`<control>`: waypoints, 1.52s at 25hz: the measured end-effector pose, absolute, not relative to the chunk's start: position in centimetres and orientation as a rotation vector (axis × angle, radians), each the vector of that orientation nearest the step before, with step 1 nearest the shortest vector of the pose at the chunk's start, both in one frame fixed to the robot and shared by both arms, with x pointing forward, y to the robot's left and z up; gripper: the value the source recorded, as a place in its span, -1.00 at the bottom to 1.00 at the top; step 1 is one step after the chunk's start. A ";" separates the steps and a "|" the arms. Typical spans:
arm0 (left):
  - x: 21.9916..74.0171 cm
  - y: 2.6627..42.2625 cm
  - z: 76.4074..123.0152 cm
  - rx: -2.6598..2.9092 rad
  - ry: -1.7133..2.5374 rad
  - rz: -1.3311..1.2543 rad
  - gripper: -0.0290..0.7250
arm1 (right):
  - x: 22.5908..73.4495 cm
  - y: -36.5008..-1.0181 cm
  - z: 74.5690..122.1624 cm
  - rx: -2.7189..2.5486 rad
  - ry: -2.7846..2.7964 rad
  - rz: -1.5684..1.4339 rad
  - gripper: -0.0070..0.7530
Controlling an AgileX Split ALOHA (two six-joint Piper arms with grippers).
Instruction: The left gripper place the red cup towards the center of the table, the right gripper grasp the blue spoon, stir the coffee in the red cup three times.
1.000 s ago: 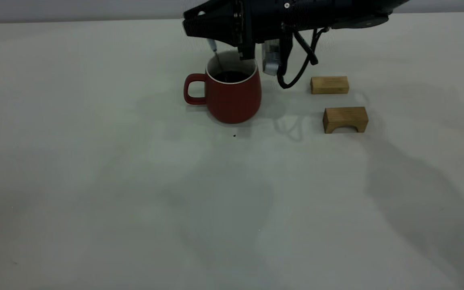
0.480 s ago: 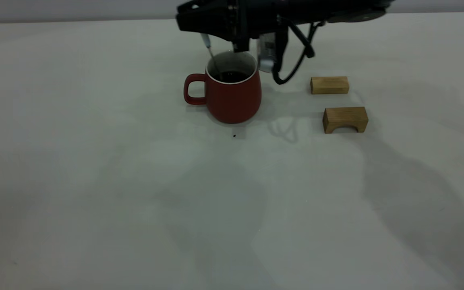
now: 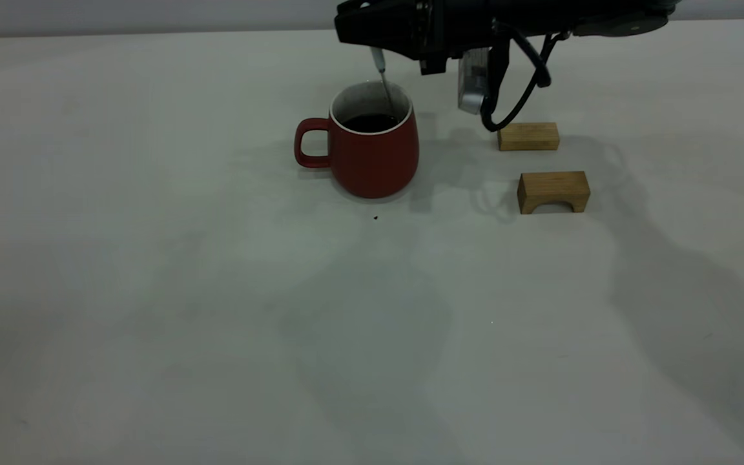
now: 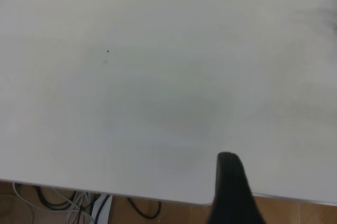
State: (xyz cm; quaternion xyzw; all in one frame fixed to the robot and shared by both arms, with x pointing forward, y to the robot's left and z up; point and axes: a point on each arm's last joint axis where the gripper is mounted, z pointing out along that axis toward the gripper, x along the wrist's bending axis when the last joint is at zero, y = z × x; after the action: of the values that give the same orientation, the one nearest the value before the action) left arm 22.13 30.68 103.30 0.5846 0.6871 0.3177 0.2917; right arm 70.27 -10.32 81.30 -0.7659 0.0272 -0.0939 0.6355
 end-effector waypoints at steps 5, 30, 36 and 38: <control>22.1 30.7 103.3 1.558 1.832 0.847 0.54 | 70.2 -10.3 81.2 -1.751 0.062 -0.211 -0.64; 22.1 30.7 103.3 1.558 1.832 0.847 0.54 | 66.9 -13.7 94.1 -1.669 -1.984 -0.602 0.44; 22.1 30.7 103.3 1.557 1.832 0.846 0.54 | 64.9 -16.9 103.3 -1.653 -2.407 -0.638 0.25; 22.1 30.7 103.3 1.557 1.832 0.846 0.54 | 64.3 -18.8 105.8 -1.757 -2.499 -0.596 0.19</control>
State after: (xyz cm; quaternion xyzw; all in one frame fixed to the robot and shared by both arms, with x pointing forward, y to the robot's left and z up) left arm 22.13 30.68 103.30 0.5843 0.6874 0.3176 0.2919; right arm 64.26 -18.78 105.76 -0.5645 -0.8028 -0.1914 0.0146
